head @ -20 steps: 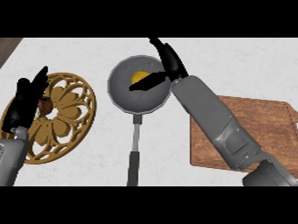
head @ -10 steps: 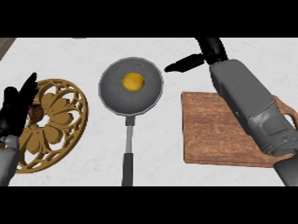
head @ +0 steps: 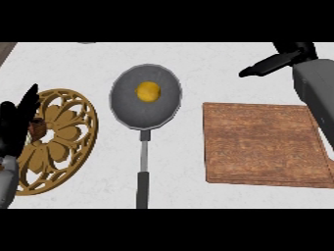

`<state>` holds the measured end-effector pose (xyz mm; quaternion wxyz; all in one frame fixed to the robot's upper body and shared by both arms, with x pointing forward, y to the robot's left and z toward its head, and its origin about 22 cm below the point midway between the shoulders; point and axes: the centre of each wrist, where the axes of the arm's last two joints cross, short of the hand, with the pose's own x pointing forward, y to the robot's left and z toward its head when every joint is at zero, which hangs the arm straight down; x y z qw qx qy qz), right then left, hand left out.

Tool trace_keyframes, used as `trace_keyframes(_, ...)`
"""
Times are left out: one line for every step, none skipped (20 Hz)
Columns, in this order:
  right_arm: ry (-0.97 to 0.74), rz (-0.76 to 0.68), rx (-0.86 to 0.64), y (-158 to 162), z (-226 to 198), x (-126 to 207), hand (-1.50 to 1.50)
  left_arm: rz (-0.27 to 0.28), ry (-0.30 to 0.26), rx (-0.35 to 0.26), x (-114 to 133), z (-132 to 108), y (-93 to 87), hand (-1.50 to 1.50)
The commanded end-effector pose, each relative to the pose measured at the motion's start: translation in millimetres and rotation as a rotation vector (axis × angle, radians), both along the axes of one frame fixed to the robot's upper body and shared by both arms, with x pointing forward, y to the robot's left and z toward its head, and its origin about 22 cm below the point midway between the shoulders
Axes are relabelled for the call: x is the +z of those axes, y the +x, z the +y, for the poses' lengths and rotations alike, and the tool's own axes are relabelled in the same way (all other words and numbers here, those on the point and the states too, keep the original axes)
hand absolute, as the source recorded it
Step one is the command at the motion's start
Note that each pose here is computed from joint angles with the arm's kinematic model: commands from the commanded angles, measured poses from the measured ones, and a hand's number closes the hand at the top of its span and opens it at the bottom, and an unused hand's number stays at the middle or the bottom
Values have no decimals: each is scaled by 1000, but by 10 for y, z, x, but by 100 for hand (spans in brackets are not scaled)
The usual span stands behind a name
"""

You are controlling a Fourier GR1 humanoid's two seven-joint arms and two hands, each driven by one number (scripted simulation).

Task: Pick the lemon from the cutting board and place it in the pan

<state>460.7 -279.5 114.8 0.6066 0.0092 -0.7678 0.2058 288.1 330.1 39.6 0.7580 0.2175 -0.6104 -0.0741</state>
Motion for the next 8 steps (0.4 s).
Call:
trace_keyframes(-22,-4,8,-71,-378,52,-150,90,-20,9,-273,-35,-169,0)
trace_keyframes(-3,-10,10,-108,-391,-68,-150,93,-26,12,-79,30,1,0)
trace_keyframes(-21,-7,22,-97,-492,74,-150,67,-13,14,-159,-70,-27,0)
trace_keyframes(-24,-17,30,-70,-448,124,-150,70,-35,13,-133,119,-31,0)
trace_keyframes(-20,-24,22,-162,-675,58,-150,73,-35,-2,-74,-74,-27,0)
trace_keyframes(-11,-34,24,-144,-672,119,-150,76,-24,16,-109,119,-19,0)
trace_keyframes(-28,-19,36,-145,-761,243,-150,83,-37,15,-104,-70,61,0)
trace_keyframes(-51,-10,19,-128,-688,196,-150,68,-16,15,-168,54,-54,0)
